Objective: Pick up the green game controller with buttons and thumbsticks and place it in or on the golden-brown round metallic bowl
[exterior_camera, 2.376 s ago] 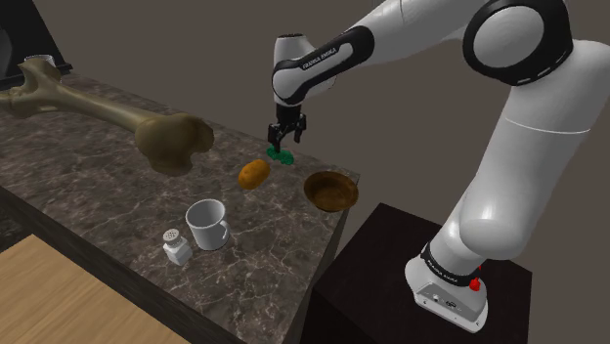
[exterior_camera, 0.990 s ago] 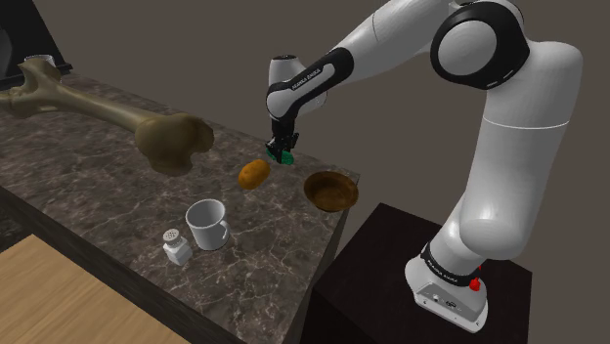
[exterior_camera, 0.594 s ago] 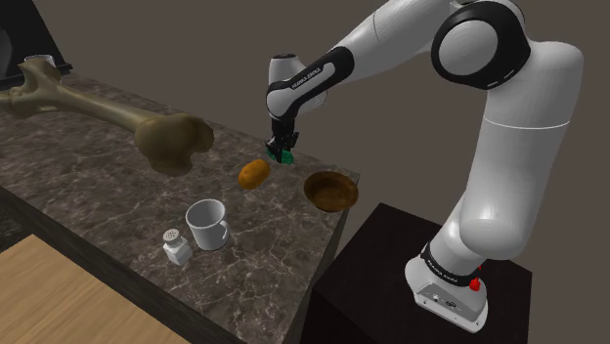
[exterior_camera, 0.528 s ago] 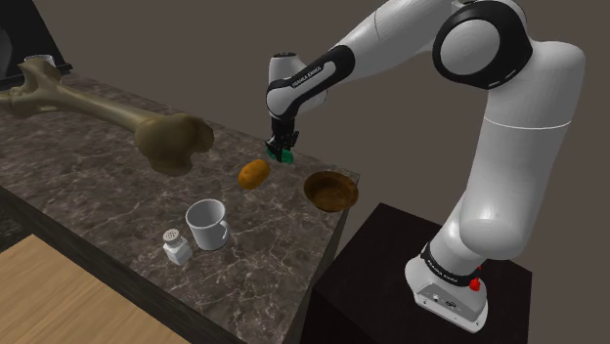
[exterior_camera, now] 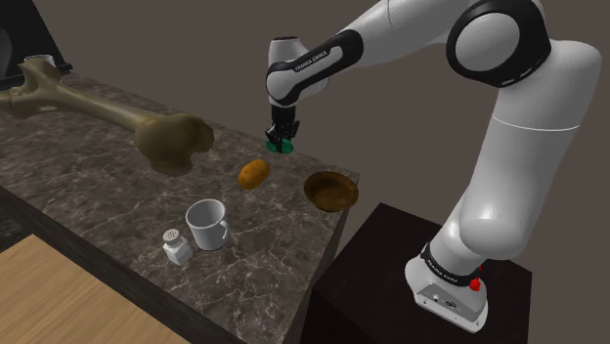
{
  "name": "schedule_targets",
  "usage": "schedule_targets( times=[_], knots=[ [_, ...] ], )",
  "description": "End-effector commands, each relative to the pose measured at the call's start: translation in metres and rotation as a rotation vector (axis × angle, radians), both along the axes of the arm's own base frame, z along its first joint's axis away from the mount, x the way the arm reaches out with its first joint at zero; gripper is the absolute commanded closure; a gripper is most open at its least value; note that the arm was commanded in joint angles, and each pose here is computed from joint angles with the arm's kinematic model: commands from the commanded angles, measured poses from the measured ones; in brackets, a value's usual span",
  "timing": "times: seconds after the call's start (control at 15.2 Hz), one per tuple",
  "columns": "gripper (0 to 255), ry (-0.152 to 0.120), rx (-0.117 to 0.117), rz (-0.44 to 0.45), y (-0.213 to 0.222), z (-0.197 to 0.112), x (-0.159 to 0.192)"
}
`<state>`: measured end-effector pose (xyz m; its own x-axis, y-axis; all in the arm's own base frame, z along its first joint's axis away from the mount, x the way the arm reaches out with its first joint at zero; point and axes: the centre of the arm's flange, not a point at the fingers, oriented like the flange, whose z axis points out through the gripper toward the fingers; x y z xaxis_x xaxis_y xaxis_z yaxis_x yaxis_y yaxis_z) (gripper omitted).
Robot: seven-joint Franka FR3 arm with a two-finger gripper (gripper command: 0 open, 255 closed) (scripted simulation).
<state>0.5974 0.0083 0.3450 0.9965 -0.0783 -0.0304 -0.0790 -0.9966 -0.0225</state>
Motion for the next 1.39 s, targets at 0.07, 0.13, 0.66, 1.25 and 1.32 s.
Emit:
schedule_targets(
  times=[0.07, 0.13, 0.66, 1.25, 1.32],
  knots=[
    [255, 0.000, 0.000, 0.000, 0.000, 0.016, 0.000],
    [255, 0.000, 0.000, 0.000, 0.000, 0.021, 0.000],
    [255, 0.000, 0.000, 0.000, 0.000, 0.063, 0.000],
    [255, 0.000, 0.000, 0.000, 0.011, 0.071, -0.092],
    [255, 0.000, 0.000, 0.000, 0.012, 0.071, -0.105]
  ],
)
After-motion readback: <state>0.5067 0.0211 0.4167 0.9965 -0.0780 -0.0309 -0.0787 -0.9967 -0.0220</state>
